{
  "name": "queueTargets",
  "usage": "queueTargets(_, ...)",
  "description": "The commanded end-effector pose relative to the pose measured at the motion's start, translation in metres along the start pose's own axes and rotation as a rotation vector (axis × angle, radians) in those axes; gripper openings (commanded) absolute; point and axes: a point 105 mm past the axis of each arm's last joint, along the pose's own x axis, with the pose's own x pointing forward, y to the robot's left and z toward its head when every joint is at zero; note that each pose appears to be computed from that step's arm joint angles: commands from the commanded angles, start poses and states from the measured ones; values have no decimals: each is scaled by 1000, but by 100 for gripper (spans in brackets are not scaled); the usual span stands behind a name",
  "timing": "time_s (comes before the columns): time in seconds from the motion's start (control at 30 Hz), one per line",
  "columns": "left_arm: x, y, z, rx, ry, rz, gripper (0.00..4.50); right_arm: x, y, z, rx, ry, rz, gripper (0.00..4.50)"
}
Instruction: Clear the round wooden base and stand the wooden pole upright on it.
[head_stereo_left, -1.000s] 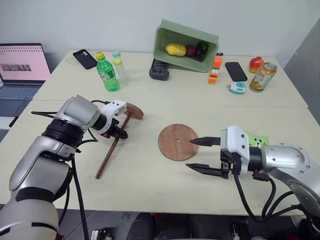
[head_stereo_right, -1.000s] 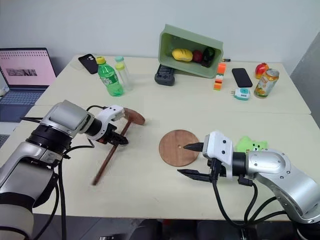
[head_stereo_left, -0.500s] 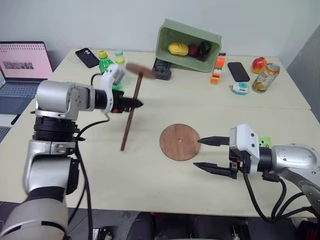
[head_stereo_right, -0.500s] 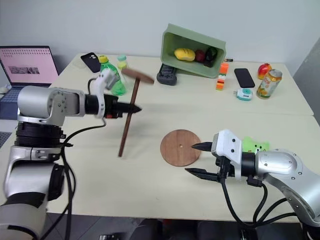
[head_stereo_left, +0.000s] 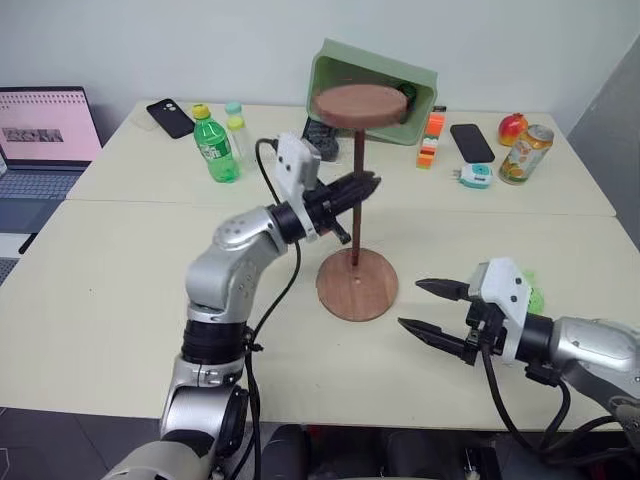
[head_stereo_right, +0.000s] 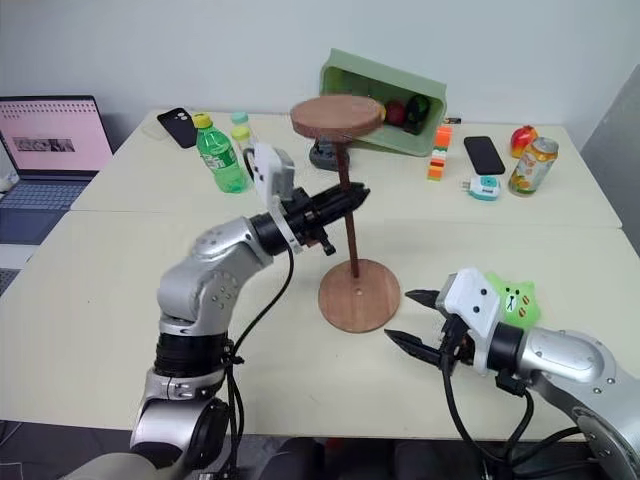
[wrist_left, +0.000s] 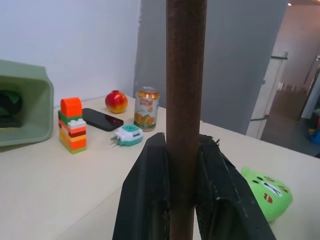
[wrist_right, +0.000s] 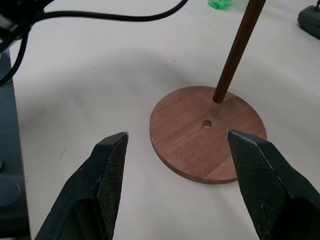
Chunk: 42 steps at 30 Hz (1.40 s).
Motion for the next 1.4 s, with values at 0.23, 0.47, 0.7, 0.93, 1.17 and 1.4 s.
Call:
queueTargets(0.23, 1, -14, 1, 79, -49, -55, 28, 1, 1, 3, -27, -2, -17, 328)
queueTargets(0.47, 0, -14, -8, 80, -35, -51, 28, -2, 3, 2, -27, 17, 3, 328)
queueTargets(0.7, 0, -16, -10, 76, -31, -55, 28, -3, 2, 1, -36, 41, 9, 450)
queueTargets(0.93, -3, -20, -17, 64, -23, -59, 28, -4, 4, -2, -42, 69, 23, 450)
queueTargets(1.17, -4, -22, -25, 72, -17, -64, 28, -6, 4, -3, -43, 80, 30, 450)
queueTargets(1.4, -5, -20, -30, 82, -14, -50, 28, -8, 5, -4, -44, 88, 37, 450)
